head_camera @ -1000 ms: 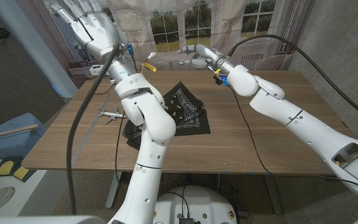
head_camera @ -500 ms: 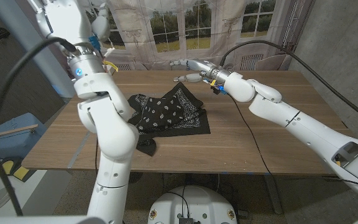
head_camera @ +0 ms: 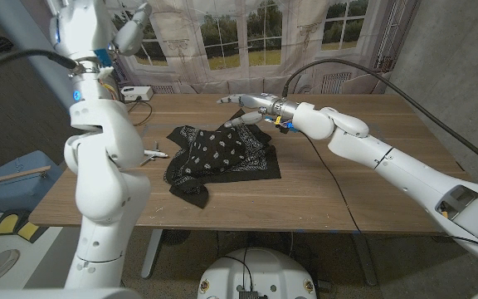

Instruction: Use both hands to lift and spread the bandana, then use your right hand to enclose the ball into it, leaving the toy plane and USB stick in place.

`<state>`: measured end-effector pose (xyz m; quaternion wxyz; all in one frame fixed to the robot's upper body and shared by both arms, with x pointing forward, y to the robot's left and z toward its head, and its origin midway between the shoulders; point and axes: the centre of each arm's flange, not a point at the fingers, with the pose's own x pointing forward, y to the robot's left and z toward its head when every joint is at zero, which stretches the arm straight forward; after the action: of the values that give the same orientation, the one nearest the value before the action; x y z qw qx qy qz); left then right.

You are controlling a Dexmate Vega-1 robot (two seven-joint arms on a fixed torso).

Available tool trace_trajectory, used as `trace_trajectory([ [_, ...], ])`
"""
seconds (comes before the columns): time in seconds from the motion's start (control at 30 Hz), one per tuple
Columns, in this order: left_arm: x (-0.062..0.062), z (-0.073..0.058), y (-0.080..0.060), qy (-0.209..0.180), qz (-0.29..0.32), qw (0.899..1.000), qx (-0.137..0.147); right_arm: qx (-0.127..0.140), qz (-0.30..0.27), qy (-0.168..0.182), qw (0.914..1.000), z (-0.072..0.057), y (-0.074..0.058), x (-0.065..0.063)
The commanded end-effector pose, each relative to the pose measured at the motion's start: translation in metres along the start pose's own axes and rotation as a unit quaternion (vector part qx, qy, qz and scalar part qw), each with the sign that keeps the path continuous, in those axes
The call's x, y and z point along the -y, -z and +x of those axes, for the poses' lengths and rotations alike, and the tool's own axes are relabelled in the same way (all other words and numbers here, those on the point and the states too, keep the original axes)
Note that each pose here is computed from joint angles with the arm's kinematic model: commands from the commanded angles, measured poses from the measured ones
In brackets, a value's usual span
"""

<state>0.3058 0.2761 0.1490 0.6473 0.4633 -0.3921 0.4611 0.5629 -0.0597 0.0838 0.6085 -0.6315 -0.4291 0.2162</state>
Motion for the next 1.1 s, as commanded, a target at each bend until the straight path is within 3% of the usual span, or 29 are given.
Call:
trace_trajectory([
  [0.03,0.074,-0.017,-0.026,0.271,-0.464,0.844,0.0,0.025,-0.02,-0.063,0.9975,0.018,-0.014,-0.023],
  [0.43,0.081,-0.017,-0.02,0.284,-0.475,0.833,-0.003,0.051,-0.044,-0.109,0.9918,0.034,-0.027,-0.037],
  [1.1,0.089,-0.013,-0.009,0.291,-0.481,0.827,-0.005,0.047,-0.08,-0.161,0.9826,0.067,-0.038,-0.051],
])
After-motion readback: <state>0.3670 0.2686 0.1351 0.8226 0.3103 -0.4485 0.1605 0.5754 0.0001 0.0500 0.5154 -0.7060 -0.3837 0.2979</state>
